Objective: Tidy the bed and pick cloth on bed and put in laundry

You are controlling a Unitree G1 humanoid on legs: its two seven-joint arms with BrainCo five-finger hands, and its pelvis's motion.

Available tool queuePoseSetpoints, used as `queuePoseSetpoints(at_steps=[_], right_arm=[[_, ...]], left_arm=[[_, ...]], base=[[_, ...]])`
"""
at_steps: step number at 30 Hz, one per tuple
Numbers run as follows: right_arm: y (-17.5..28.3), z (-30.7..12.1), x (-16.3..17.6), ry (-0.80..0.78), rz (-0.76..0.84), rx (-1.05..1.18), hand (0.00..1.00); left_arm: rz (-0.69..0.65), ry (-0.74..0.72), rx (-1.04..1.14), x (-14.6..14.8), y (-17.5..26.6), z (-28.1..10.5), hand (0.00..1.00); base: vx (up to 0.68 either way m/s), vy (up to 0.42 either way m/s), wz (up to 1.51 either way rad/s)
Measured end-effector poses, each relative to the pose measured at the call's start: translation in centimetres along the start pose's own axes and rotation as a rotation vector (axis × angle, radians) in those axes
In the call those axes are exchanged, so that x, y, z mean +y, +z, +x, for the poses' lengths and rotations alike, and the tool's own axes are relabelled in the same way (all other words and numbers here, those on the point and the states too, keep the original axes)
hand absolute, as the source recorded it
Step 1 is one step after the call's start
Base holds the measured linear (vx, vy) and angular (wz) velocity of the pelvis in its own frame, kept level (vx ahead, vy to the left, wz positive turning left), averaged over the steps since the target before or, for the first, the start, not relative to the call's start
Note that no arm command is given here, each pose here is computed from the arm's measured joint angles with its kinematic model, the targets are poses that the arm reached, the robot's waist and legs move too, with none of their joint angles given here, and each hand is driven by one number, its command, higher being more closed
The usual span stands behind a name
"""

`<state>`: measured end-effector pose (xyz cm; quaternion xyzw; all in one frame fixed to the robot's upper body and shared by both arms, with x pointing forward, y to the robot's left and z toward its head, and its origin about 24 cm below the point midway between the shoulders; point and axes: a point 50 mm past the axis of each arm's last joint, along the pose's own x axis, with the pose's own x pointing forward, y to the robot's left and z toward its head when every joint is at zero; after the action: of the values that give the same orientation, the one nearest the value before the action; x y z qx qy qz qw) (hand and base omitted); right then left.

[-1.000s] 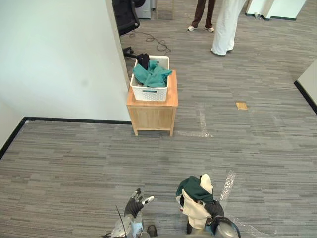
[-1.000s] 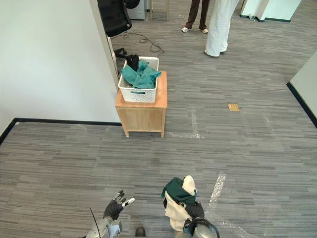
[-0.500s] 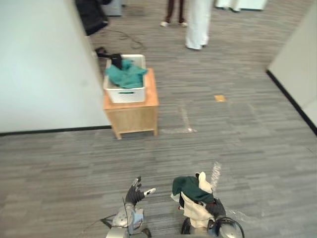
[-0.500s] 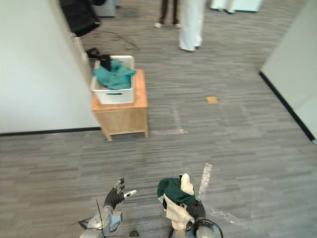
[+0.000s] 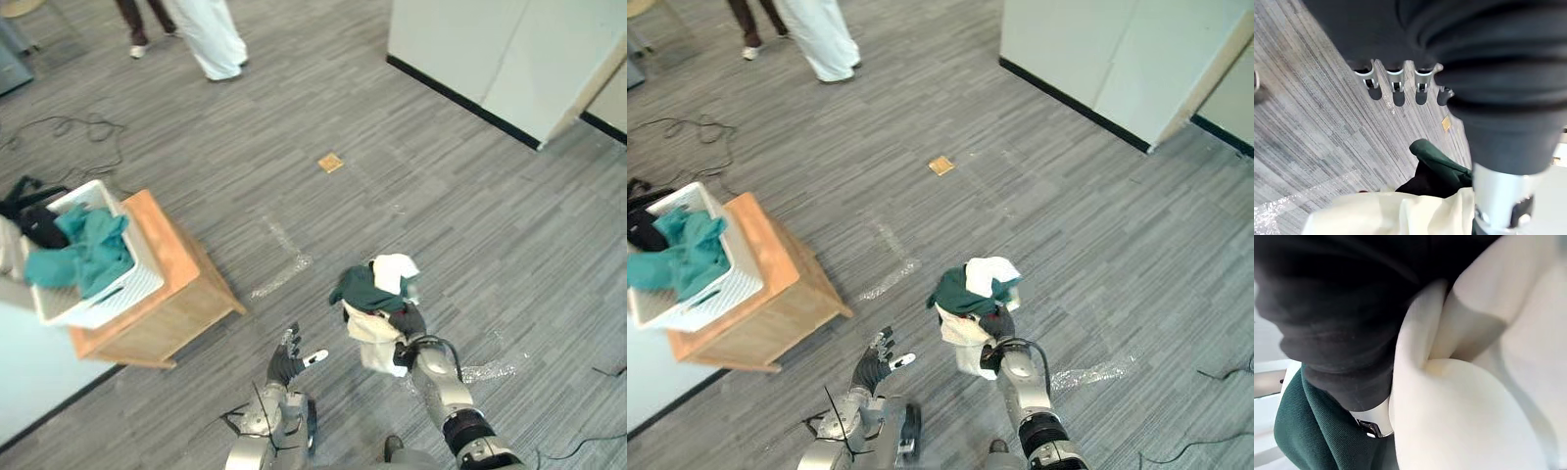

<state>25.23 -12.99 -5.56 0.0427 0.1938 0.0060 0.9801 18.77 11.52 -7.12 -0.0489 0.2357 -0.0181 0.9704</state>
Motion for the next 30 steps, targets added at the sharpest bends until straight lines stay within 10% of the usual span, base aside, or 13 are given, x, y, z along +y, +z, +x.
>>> queuePoseSetpoints(at_steps=[21, 30], right_arm=[[0.4, -1.8, -2.1, -0.144, -0.004, -0.077, 1.00], [2.1, -1.1, 2.3, 0.049, -0.123, -0.146, 1.00]], left_arm=[[-0.015, 0.137, 0.033, 1.8, -0.6, 0.3, 0.00], [-0.159, 0.209, 0.078, 2.6, -2.5, -1.6, 0.00]], base=[[0.43, 0.029, 0.73], [0.30, -0.131, 0.62]])
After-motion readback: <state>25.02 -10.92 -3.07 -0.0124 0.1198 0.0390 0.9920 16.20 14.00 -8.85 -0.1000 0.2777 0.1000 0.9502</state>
